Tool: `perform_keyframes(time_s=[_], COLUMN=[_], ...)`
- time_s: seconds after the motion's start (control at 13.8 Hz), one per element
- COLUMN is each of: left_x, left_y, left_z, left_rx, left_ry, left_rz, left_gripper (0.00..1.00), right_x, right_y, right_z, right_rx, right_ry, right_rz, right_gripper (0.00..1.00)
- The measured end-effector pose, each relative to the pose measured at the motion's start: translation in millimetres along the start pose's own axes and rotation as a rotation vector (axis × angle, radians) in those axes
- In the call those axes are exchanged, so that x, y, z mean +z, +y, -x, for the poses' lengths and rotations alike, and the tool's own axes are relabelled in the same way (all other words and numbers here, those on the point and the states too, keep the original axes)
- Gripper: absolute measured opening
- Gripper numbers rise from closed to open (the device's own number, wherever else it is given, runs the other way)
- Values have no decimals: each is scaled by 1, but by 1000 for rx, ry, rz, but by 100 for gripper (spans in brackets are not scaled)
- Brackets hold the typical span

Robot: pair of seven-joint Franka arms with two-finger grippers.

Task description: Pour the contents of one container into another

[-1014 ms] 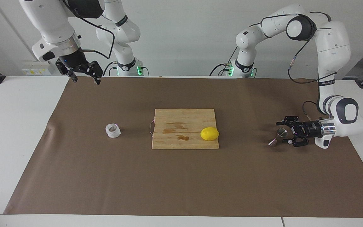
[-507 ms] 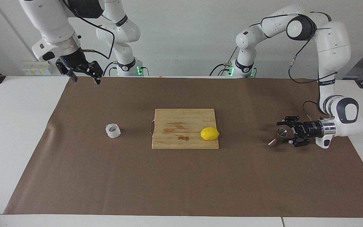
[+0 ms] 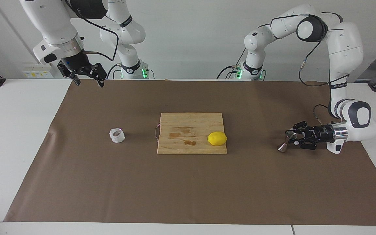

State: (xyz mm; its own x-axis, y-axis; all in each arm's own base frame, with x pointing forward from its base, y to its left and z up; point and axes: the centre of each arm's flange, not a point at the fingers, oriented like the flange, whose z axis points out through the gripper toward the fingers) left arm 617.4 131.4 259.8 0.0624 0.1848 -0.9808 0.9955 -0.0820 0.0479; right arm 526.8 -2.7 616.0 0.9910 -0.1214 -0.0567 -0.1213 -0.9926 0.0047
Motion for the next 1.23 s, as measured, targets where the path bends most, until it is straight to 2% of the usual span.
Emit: perform_keyframes(time_s=[0.51, 0.94, 1.23], left_x=[24, 79, 134], left_y=[6, 22, 35], left_z=[18, 61, 99], left_rx=[5, -48, -46], left_ry=[-52, -101, -124], left_rz=[-61, -151, -201], left_gripper=[48, 48, 48], right_x=[0, 0, 0], right_y=[0, 0, 0], right_z=[0, 0, 0], right_rx=[0, 0, 0], right_ry=[0, 0, 0], right_rz=[0, 0, 0], right_gripper=[100, 100, 100])
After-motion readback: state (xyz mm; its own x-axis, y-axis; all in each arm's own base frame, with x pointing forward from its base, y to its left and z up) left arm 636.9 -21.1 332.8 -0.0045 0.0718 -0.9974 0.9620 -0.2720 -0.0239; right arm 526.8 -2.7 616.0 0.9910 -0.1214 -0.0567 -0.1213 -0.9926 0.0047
